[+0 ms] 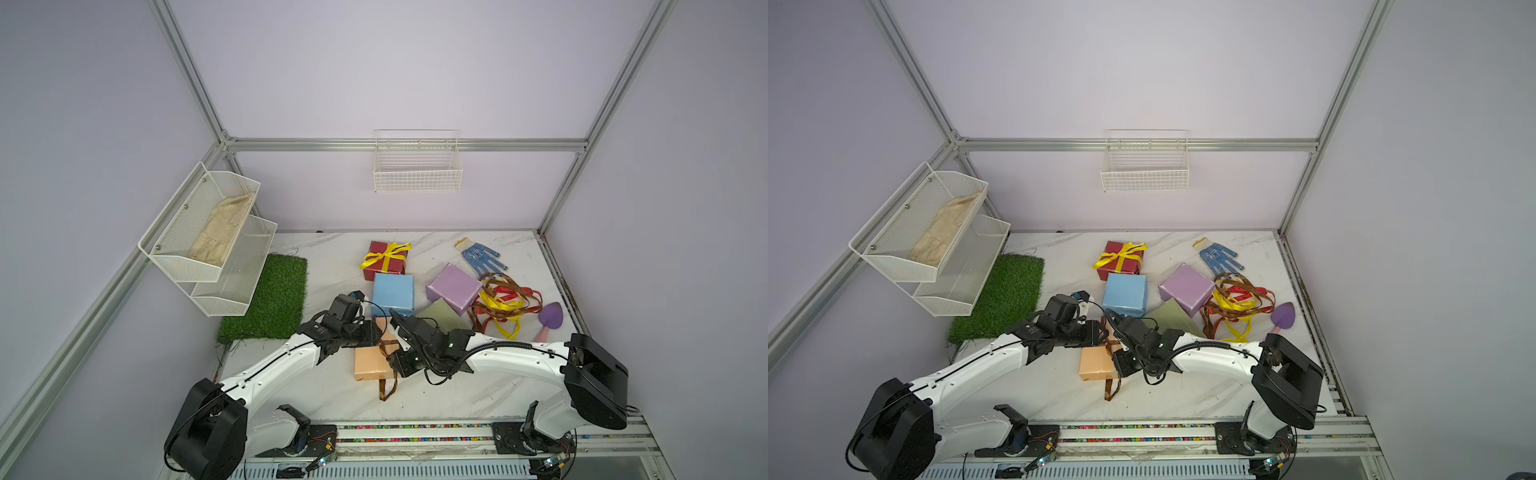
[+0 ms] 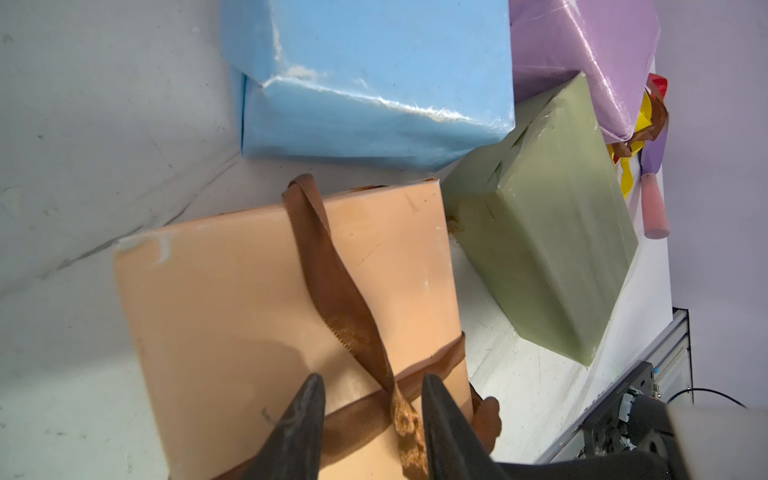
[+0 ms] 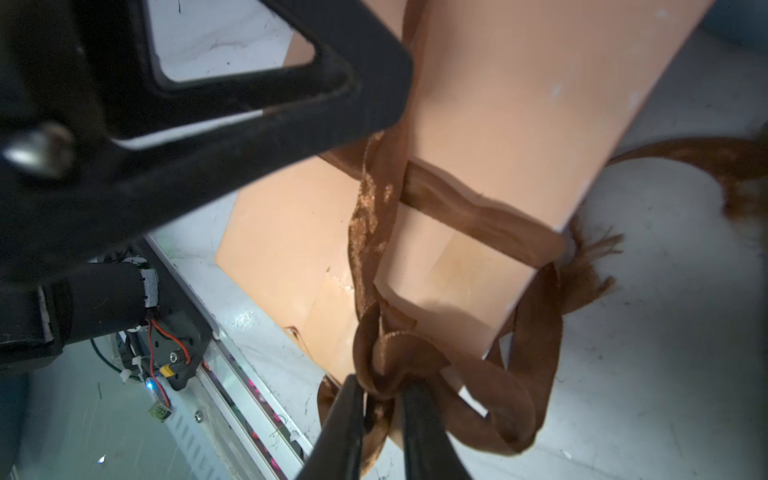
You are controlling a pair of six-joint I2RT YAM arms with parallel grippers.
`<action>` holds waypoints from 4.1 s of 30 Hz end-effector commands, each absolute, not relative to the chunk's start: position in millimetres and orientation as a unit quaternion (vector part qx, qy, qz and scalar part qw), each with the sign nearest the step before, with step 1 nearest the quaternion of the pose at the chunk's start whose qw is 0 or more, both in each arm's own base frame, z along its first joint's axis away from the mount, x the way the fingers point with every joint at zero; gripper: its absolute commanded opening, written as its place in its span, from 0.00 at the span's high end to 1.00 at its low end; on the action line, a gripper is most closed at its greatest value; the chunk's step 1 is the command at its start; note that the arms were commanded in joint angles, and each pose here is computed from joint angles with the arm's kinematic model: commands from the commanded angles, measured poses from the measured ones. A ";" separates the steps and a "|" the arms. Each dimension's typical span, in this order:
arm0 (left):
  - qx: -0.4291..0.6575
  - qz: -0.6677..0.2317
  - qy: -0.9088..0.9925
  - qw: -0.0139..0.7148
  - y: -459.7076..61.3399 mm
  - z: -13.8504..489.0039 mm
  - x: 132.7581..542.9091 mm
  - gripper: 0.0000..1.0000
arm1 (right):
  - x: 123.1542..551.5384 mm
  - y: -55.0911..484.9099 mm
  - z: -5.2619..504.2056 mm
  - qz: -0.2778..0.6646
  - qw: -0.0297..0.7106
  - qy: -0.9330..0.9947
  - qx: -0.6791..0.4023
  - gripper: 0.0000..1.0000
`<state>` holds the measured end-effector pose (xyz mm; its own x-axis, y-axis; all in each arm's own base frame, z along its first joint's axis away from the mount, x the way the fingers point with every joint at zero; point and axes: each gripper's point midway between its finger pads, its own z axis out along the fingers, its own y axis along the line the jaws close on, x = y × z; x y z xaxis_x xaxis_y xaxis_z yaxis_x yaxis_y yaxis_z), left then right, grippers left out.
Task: Untie the ribbon bows on the gift boxes
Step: Untie the ribbon from the gift box, then adjust the ribbon on the gift box.
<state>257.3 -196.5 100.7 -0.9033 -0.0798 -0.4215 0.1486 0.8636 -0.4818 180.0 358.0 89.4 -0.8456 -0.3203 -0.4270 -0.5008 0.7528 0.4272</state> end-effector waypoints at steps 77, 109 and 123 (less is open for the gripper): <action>-0.129 -0.218 0.868 0.427 -41.4 213.8 406.7 0.98 | 233.1 283.0 144.9 0.198 0.256 0.917 -0.235 0.44; -0.200 -0.178 0.898 0.349 -27.2 114.7 343.0 0.41 | 334.6 446.9 107.2 0.248 0.279 0.841 -0.393 0.46; -0.163 -0.176 0.920 0.311 -39.1 80.3 359.5 0.44 | 347.2 423.7 147.8 0.246 0.322 0.833 -0.376 1.00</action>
<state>348.8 -32.5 72.6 -0.7510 -0.4606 -0.4731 -0.2586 0.8644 -0.4311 334.4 432.3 103.4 -0.5637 -0.5169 -0.6442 -0.7776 0.5951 0.2029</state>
